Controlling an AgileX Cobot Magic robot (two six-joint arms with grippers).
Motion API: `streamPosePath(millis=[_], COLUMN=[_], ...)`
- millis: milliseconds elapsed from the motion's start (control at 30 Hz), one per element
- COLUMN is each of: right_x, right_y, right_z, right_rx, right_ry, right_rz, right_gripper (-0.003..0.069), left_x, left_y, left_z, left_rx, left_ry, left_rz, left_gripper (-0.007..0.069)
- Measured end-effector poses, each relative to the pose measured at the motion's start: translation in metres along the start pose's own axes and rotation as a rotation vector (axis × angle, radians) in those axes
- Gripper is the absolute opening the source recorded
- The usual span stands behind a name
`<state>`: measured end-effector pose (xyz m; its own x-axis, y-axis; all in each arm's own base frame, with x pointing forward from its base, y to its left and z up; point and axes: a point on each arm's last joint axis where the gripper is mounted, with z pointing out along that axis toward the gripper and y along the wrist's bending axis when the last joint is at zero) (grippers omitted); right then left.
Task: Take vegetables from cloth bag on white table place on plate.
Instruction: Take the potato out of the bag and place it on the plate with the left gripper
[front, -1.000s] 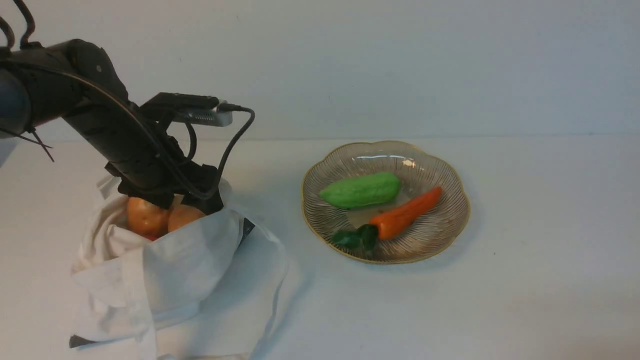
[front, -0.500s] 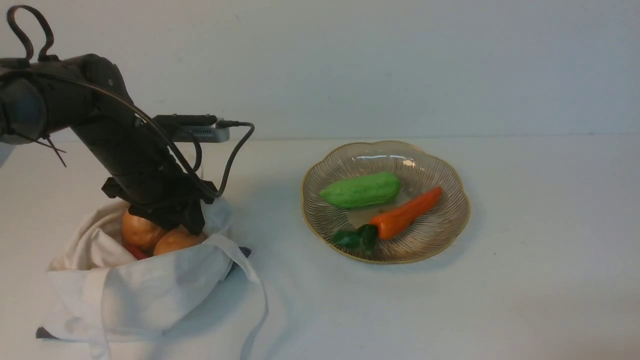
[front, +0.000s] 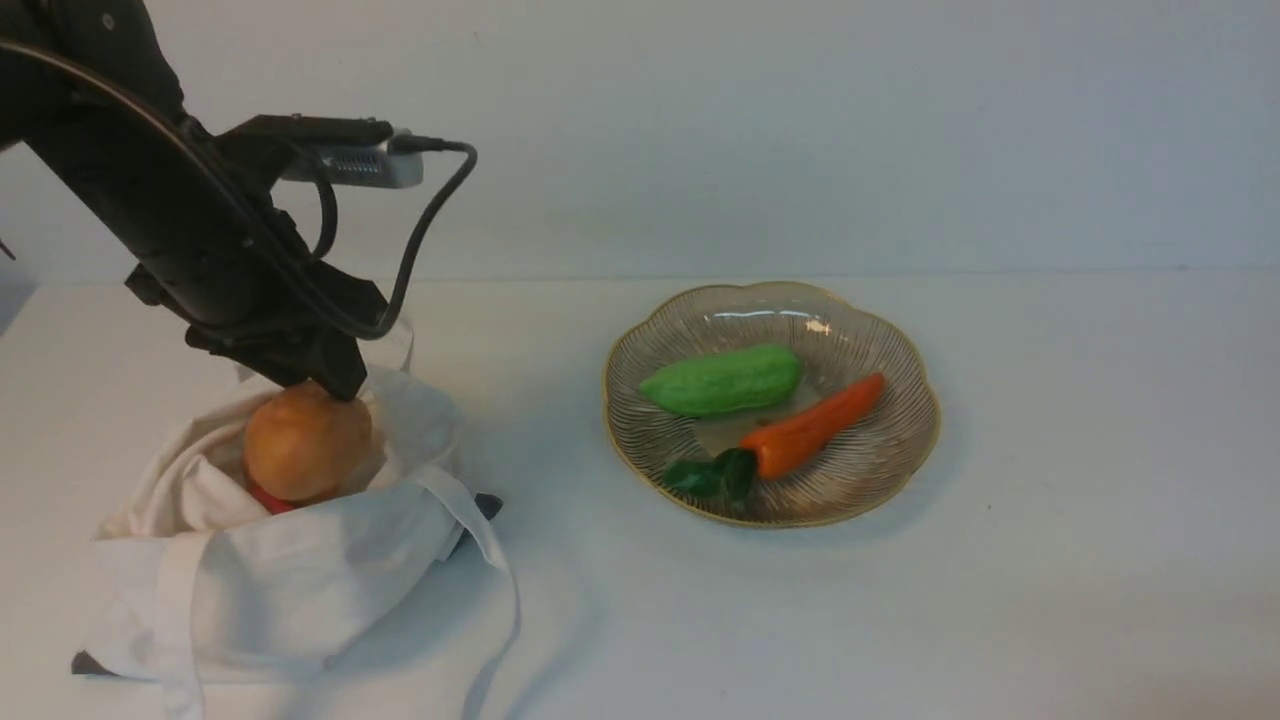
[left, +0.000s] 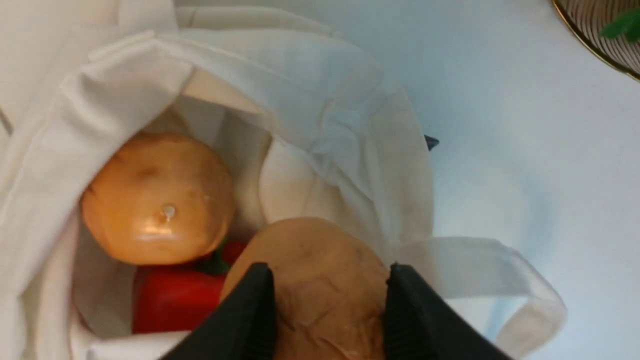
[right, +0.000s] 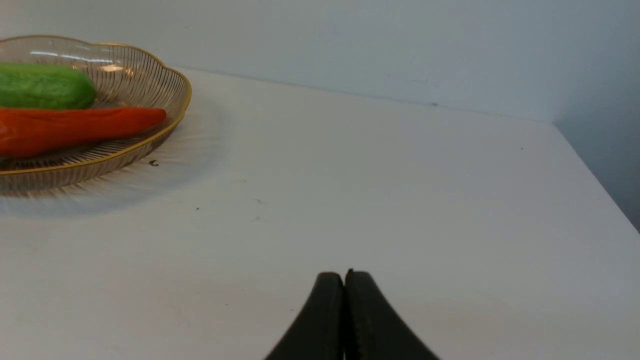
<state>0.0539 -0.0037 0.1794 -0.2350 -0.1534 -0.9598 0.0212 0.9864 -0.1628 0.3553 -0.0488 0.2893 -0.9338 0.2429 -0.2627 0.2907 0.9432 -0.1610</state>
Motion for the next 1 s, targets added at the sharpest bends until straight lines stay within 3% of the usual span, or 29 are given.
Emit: streamPosePath(millis=[167,333,567,767,1000], right_x=[0.0,0.0,0.0,0.0,0.0], right_y=[0.0,0.0,0.0,0.0,0.0], right_z=[0.0,0.0,0.0,0.0,0.0], right_rx=[0.0,0.0,0.0,0.0,0.0], right_ry=[0.0,0.0,0.0,0.0,0.0], right_rz=[0.0,-0.001,-0.001,-0.001,-0.001], right_gripper=[-0.0015,-0.0015,-0.0015,-0.0015,-0.0015], left_x=[-0.003,-0.01,-0.034,-0.064,-0.085], left_y=[-0.002,-0.02,-0.096,-0.151,-0.157], left_z=[0.0,-0.002,0.009,0.06,0.118], left_rx=[0.02,0.111,0.229,0.273,0.245], left_ry=[-0.029,-0.102,-0.319,-0.35,-0.32], left_rz=[-0.006,0.02,0.151,0.241,0.267], left_gripper=[0.0258,0.0258,0.0258,0.0258,0.0258])
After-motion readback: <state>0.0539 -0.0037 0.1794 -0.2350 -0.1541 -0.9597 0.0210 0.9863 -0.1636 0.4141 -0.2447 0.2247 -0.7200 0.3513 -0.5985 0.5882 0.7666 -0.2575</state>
